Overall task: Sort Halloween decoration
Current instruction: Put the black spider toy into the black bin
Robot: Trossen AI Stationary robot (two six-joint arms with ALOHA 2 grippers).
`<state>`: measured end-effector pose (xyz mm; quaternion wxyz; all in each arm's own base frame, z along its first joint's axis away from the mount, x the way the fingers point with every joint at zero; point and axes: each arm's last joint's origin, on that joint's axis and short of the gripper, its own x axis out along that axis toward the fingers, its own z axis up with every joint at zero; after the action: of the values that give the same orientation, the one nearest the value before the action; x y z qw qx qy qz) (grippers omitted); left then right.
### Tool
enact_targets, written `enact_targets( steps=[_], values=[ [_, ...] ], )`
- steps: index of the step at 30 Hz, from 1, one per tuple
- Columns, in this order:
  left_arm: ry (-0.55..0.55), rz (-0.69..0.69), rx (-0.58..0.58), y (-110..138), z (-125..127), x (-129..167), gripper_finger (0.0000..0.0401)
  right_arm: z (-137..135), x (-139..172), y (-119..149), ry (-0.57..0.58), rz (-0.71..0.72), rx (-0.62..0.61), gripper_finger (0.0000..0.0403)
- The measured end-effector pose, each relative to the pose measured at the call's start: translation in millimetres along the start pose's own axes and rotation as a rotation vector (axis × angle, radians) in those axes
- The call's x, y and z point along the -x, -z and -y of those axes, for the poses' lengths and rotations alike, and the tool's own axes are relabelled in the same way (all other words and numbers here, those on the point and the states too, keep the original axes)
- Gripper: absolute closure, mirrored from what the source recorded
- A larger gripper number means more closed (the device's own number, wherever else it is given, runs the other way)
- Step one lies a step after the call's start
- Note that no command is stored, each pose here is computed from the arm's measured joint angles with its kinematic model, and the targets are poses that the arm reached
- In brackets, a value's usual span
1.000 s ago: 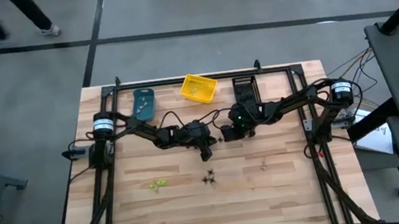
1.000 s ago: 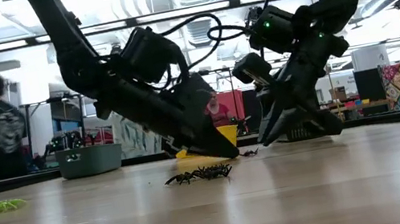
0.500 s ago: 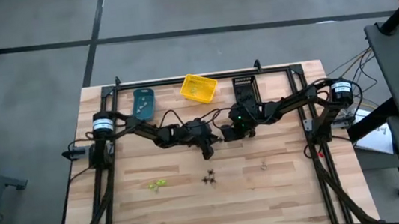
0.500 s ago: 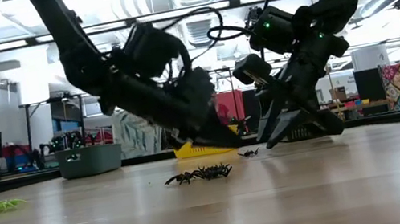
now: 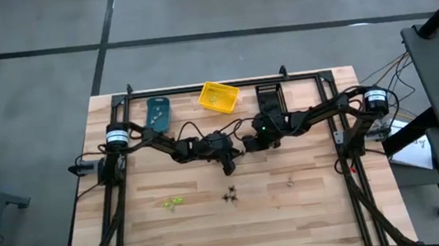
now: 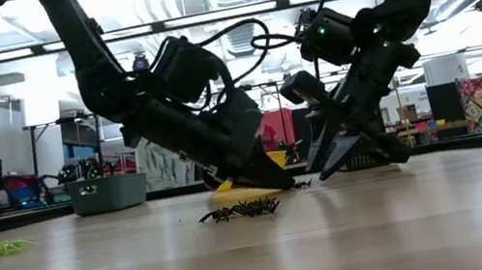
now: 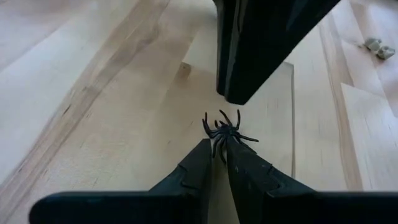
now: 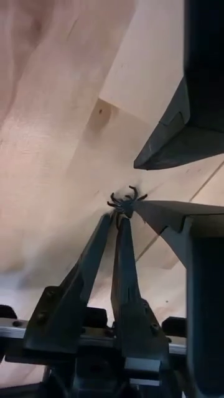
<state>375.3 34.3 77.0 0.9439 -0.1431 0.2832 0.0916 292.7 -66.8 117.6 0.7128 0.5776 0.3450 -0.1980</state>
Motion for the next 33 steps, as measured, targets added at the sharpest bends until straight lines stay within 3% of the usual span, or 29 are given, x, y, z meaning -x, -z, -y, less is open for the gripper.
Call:
enact_targets(
  steps=[6, 23, 33],
  values=[
    [-0.002, -0.008, 0.0, 1, 0, 0, 0.0363, 2, -9, 0, -0.021, 0.003, 0.013, 0.0293],
    [-0.001, -0.008, -0.001, 2, 0, 0, 0.0363, -2, -17, 7, -0.038, 0.006, 0.064, 0.0291],
    [0.003, 0.006, 0.013, 1, 0, 0, 0.0363, -1, -19, 9, -0.019, 0.022, 0.105, 0.033]
  ],
)
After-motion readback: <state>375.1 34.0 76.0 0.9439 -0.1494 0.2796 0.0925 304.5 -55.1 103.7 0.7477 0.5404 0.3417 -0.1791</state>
